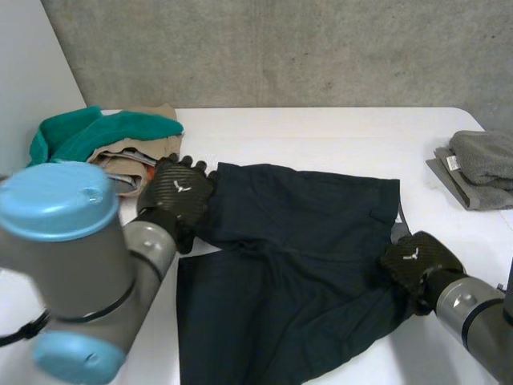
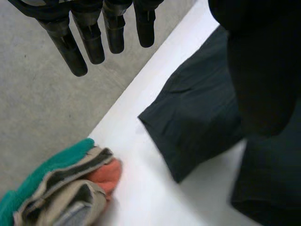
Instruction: Fold the laundry.
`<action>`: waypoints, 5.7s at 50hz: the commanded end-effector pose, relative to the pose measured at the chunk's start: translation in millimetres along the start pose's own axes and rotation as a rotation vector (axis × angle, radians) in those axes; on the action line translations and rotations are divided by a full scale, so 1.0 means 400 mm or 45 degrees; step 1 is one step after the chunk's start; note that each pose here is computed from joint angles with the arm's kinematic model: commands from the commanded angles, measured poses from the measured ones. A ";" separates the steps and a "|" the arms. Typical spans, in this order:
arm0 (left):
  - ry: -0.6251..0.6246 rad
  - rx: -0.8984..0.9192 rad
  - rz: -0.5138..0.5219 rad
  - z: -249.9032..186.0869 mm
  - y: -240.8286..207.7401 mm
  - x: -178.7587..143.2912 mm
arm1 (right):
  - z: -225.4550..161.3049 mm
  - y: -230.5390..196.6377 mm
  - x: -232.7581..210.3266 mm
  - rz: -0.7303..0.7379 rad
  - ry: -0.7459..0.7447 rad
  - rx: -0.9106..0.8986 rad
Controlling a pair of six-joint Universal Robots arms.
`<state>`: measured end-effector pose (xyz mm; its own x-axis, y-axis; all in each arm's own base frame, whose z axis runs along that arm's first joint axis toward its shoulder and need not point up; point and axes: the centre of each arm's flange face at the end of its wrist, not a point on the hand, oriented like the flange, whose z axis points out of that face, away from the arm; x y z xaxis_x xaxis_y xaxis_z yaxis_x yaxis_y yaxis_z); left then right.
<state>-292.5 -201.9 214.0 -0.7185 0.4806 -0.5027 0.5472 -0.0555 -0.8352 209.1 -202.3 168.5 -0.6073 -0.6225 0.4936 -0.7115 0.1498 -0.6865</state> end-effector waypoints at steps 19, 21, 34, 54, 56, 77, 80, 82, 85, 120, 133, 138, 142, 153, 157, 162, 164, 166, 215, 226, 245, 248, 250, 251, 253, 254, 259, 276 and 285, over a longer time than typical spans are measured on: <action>0.373 -0.514 -0.511 -0.275 0.080 0.150 | 0.044 0.000 0.078 0.406 0.014 0.029; 0.369 -0.543 -0.493 -0.256 0.095 0.165 | 0.045 0.001 0.079 0.406 0.016 0.026; 0.231 -0.365 -0.414 -0.166 0.056 0.159 | 0.042 0.000 0.080 0.251 0.017 0.025; -0.381 0.448 0.269 0.359 -0.058 0.076 | 0.284 -0.136 0.211 0.041 0.295 0.379; -0.368 0.515 0.264 0.403 -0.054 0.097 | 0.325 -0.134 0.222 0.034 0.331 0.396; -0.401 0.627 0.095 0.483 -0.070 0.106 | 0.411 -0.174 0.278 0.044 0.587 0.527; -0.426 0.560 0.019 0.441 -0.080 0.071 | 0.346 -0.175 0.268 0.066 0.483 0.439; -0.381 0.517 -0.035 0.398 -0.078 0.061 | 0.316 -0.166 0.259 0.091 0.416 0.381; -0.329 0.469 -0.089 0.357 -0.070 0.058 | 0.278 -0.113 0.247 0.195 0.304 0.221; -0.149 0.367 -0.294 0.127 -0.071 0.047 | 0.218 -0.046 0.385 -0.117 0.591 0.098; -0.112 0.333 -0.399 0.085 -0.046 0.047 | 0.217 -0.117 0.183 0.312 0.246 0.305; -0.075 0.343 -0.433 0.076 -0.048 0.056 | 0.221 -0.058 0.188 0.478 0.183 0.257; -0.032 0.349 -0.449 0.075 -0.047 0.065 | 0.228 -0.021 0.208 0.511 0.196 0.212; -0.013 0.349 -0.491 0.071 -0.046 0.071 | 0.282 0.039 0.194 0.559 0.160 0.124; -0.010 0.346 -0.492 0.071 -0.043 0.072 | 0.294 0.051 0.185 0.567 0.148 0.104; -0.008 0.346 -0.492 0.070 -0.044 0.074 | 0.297 0.059 0.205 0.576 0.190 0.104; -0.011 0.349 -0.493 0.070 -0.046 0.072 | 0.293 0.068 0.242 0.559 0.250 0.092; -0.012 0.353 -0.494 0.069 -0.048 0.071 | 0.289 0.078 0.263 0.538 0.298 0.073; -0.100 0.464 -0.519 0.248 -0.131 0.003 | 0.165 -0.293 0.112 0.801 -0.199 0.791; 0.125 0.064 -0.430 0.315 0.005 0.169 | 0.321 -0.207 0.087 0.726 -0.313 0.359; 0.100 -0.123 -0.281 0.282 0.001 0.138 | 0.355 -0.192 0.110 0.353 -0.136 0.284; 0.092 -0.025 -0.311 0.254 -0.074 0.098 | 0.303 -0.222 0.134 0.280 -0.060 0.332; 0.096 0.031 -0.335 0.238 -0.112 0.078 | 0.282 -0.234 0.145 0.265 -0.018 0.372; 0.102 0.054 -0.345 0.231 -0.127 0.071 | 0.262 -0.246 0.147 0.252 0.024 0.427; 0.118 0.117 -0.386 0.207 -0.170 0.048 | 0.240 -0.255 0.135 0.234 0.053 0.484; 0.126 0.131 -0.400 0.199 -0.179 0.040 | 0.229 -0.256 0.123 0.226 0.059 0.507; 0.208 0.196 -0.498 0.154 -0.217 0.015 | 0.170 -0.216 0.036 0.185 0.081 0.597; 0.337 0.146 -0.588 0.124 -0.174 0.017 | 0.213 -0.099 -0.176 0.124 0.031 0.714; 0.325 0.173 -0.589 0.132 -0.171 0.018 | 0.288 -0.112 -0.175 0.084 0.092 0.722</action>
<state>-357.0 -239.2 255.6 -0.7330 0.6801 -0.0172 0.1340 0.1195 -0.9837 317.1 -239.8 108.0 -0.6773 -0.5877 0.4427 -0.3688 -0.2494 -0.8954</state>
